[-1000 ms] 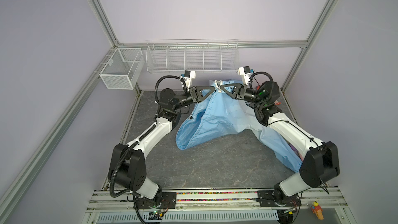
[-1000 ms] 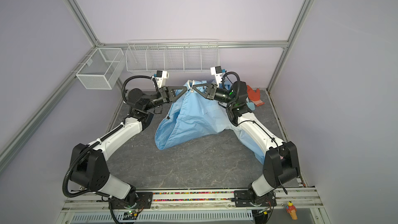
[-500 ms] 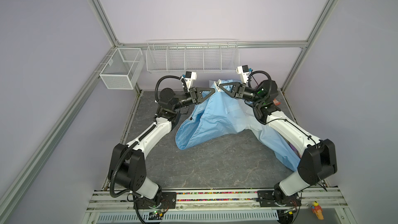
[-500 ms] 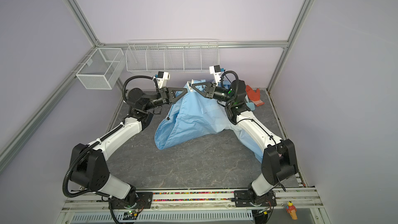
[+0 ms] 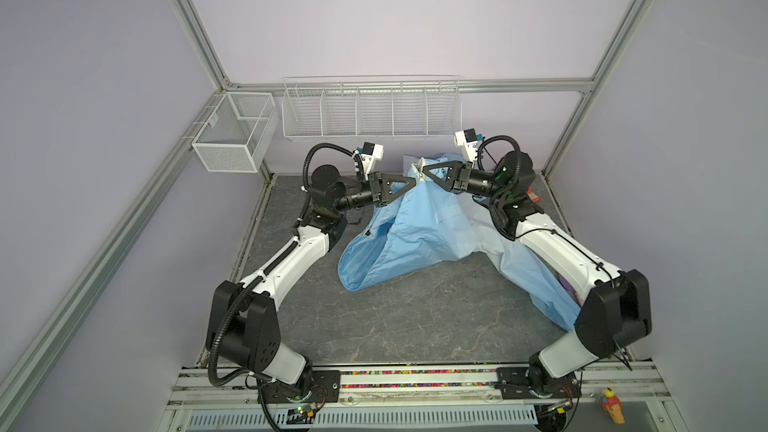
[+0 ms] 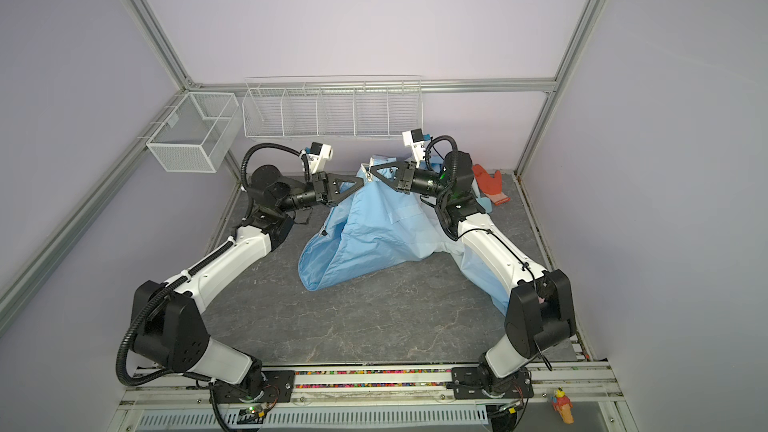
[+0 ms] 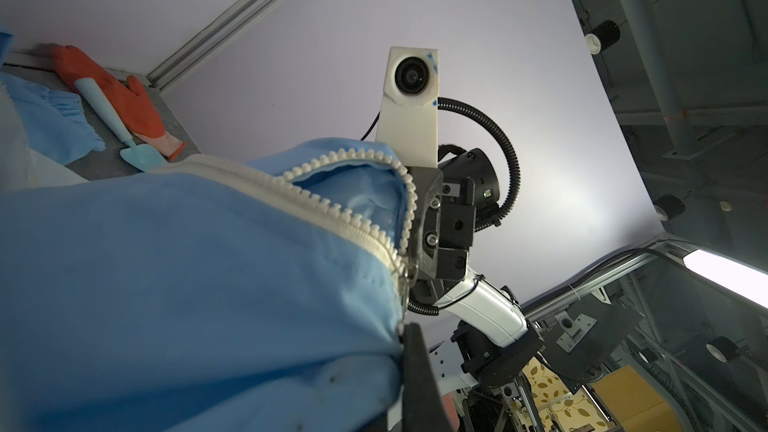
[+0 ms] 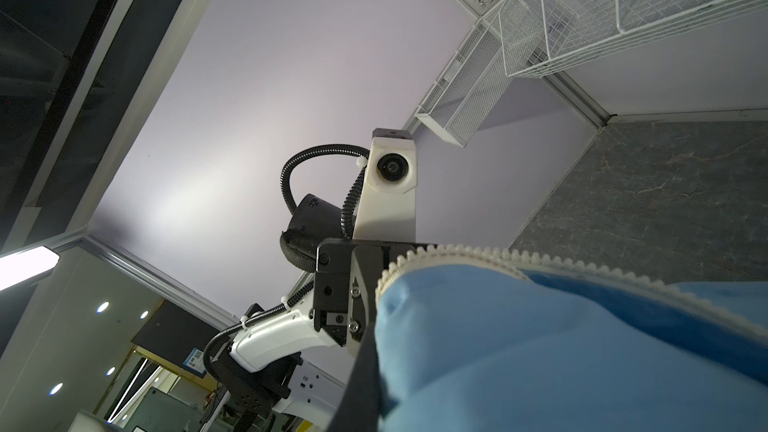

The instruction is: Zip up the jacket

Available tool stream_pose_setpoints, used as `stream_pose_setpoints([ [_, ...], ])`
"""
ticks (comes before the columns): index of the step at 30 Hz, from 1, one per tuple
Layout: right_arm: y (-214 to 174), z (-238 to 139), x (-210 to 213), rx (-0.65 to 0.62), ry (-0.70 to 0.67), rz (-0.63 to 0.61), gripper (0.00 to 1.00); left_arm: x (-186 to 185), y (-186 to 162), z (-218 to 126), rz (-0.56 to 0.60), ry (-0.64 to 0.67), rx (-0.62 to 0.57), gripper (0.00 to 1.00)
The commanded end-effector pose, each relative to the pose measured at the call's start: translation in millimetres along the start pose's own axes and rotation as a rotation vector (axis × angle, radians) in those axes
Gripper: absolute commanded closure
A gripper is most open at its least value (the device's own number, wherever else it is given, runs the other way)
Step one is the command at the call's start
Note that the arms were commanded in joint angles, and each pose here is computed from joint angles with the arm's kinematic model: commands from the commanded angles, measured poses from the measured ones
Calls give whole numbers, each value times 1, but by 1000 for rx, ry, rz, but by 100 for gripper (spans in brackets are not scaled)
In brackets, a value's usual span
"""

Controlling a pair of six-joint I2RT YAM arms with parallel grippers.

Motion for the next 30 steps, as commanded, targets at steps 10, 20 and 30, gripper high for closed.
stream_pose_setpoints([
  [10,36,-14,33,-154,-23,-108,93,-23,-28,-9,44,32,157,100],
  [20,22,4,38,-83,-4,-84,93,-18,-25,-12,41,90,100,100],
  [30,17,-1,41,-100,-17,-110,93,-17,-14,-22,-78,82,-101,65],
])
Point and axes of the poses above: each gripper's point midway between its finger pads, its own z axis out along the fingers, its own x axis along the line the jaws close on, y = z × x, the point moved 5 cm from there along -z, back along the fingers, and after that the axes turned 10 degrees about -z, right-handed, at the moved point
